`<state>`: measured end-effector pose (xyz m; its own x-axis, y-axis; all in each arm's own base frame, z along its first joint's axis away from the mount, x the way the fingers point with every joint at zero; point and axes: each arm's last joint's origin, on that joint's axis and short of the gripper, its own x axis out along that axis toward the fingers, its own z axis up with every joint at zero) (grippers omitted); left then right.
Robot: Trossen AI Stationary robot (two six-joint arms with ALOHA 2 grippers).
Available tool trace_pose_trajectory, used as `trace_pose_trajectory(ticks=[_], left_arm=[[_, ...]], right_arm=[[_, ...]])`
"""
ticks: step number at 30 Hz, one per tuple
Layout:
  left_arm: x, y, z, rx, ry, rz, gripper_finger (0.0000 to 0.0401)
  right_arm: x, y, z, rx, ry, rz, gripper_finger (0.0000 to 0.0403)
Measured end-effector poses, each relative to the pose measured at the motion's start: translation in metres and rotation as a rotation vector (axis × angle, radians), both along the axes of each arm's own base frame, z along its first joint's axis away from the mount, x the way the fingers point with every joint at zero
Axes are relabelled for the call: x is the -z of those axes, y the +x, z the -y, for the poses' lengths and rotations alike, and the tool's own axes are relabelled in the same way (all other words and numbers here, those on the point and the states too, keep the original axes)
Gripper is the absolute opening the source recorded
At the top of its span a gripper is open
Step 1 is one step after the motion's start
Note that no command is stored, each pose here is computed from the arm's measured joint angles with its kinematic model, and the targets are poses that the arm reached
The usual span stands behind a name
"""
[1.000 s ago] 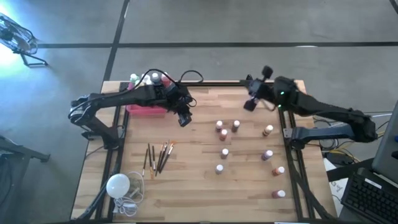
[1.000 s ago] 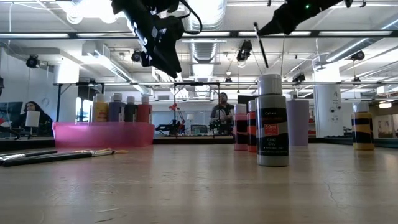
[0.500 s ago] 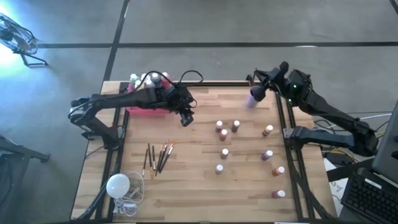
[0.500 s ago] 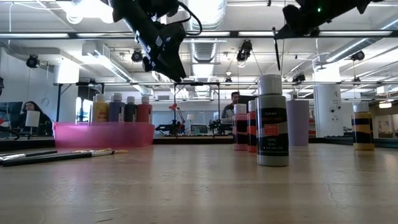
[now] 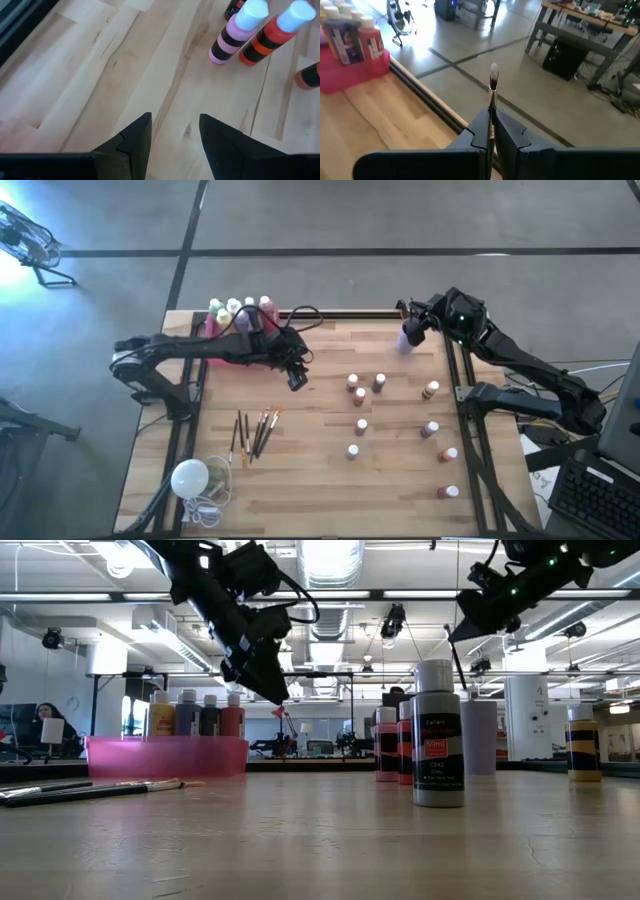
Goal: Pick & Place Paint Supplies
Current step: Put the silver paint brush into the purple cup
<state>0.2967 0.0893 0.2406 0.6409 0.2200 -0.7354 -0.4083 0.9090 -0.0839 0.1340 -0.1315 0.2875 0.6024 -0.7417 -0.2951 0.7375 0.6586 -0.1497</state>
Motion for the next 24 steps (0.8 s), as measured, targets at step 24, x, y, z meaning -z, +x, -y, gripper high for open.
trace_pose_trajectory(ticks=[24], left_arm=[[0.023,-0.005,0.003,-0.038,-0.033,0.026,0.017]], right_arm=[[0.05,-0.01,0.006,0.003,0.08,-0.012,0.0008]])
